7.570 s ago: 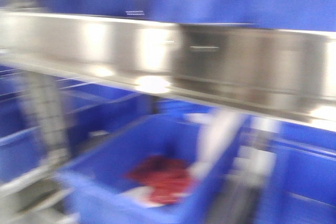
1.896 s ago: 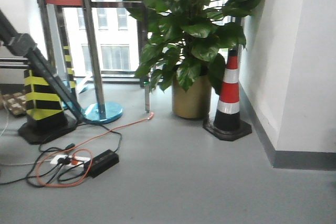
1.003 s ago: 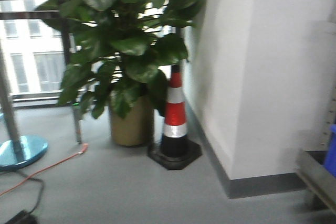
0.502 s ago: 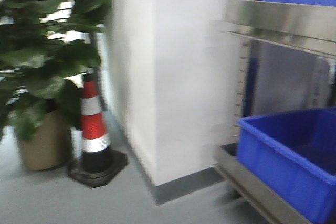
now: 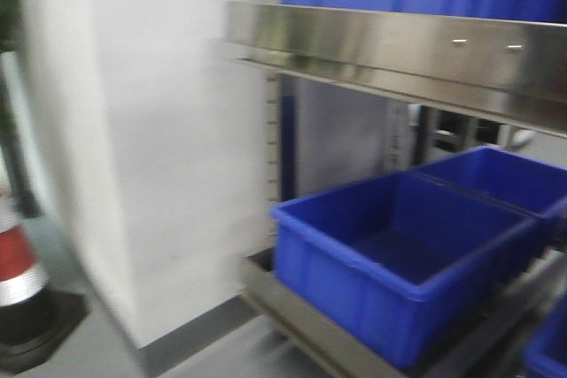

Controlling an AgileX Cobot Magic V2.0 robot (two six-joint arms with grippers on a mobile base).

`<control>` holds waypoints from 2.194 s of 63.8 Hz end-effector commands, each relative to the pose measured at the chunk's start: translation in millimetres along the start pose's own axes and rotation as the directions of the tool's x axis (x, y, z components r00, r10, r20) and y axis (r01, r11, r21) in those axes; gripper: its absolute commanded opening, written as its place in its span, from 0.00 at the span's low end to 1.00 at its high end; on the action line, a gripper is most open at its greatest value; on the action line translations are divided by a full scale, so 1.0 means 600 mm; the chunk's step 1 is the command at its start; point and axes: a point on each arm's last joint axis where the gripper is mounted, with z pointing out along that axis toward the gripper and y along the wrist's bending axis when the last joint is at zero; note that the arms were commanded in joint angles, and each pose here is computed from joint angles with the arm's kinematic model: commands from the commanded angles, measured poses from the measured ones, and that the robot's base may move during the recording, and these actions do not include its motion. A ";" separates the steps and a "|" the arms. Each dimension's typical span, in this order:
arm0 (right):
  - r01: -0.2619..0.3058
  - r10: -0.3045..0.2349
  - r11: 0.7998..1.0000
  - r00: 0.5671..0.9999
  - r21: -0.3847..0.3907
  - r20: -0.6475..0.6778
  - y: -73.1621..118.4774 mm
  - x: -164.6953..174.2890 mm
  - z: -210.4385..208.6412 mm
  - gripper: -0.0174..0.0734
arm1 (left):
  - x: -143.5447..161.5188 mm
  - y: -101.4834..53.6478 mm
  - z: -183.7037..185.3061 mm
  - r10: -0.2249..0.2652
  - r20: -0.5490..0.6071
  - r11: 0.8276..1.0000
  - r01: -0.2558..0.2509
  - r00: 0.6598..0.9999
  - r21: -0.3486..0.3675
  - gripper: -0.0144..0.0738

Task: Stack silver trays without gaps
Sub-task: 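Drive up to the rack holding the larger silver tray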

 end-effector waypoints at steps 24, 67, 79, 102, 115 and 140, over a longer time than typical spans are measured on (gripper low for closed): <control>0.018 -0.018 1.000 0.999 0.006 0.043 -0.008 0.004 -0.040 0.25 | 0.008 0.005 -0.034 0.034 0.006 0.999 -0.034 0.999 -0.006 0.11; 0.018 -0.018 1.000 0.999 0.006 0.043 -0.008 0.004 -0.040 0.25 | 0.008 0.005 -0.034 0.034 0.006 0.999 -0.034 0.999 -0.006 0.11; 0.018 -0.018 1.000 0.999 0.006 0.043 -0.008 0.004 -0.040 0.25 | 0.008 0.005 -0.034 0.034 0.006 0.999 -0.034 0.999 -0.006 0.11; 0.018 -0.018 1.000 0.999 0.006 0.043 -0.008 0.004 -0.040 0.25 | 0.008 0.005 -0.034 0.034 0.006 0.999 -0.034 0.999 -0.006 0.11; 0.018 -0.018 1.000 0.999 0.006 0.043 -0.008 0.004 -0.040 0.25 | 0.008 0.005 -0.034 0.034 0.006 0.999 -0.034 0.999 -0.006 0.11; 0.018 -0.018 1.000 0.999 0.006 0.043 -0.008 0.004 -0.040 0.25 | 0.008 0.005 -0.034 0.034 0.006 0.999 -0.034 0.999 -0.006 0.11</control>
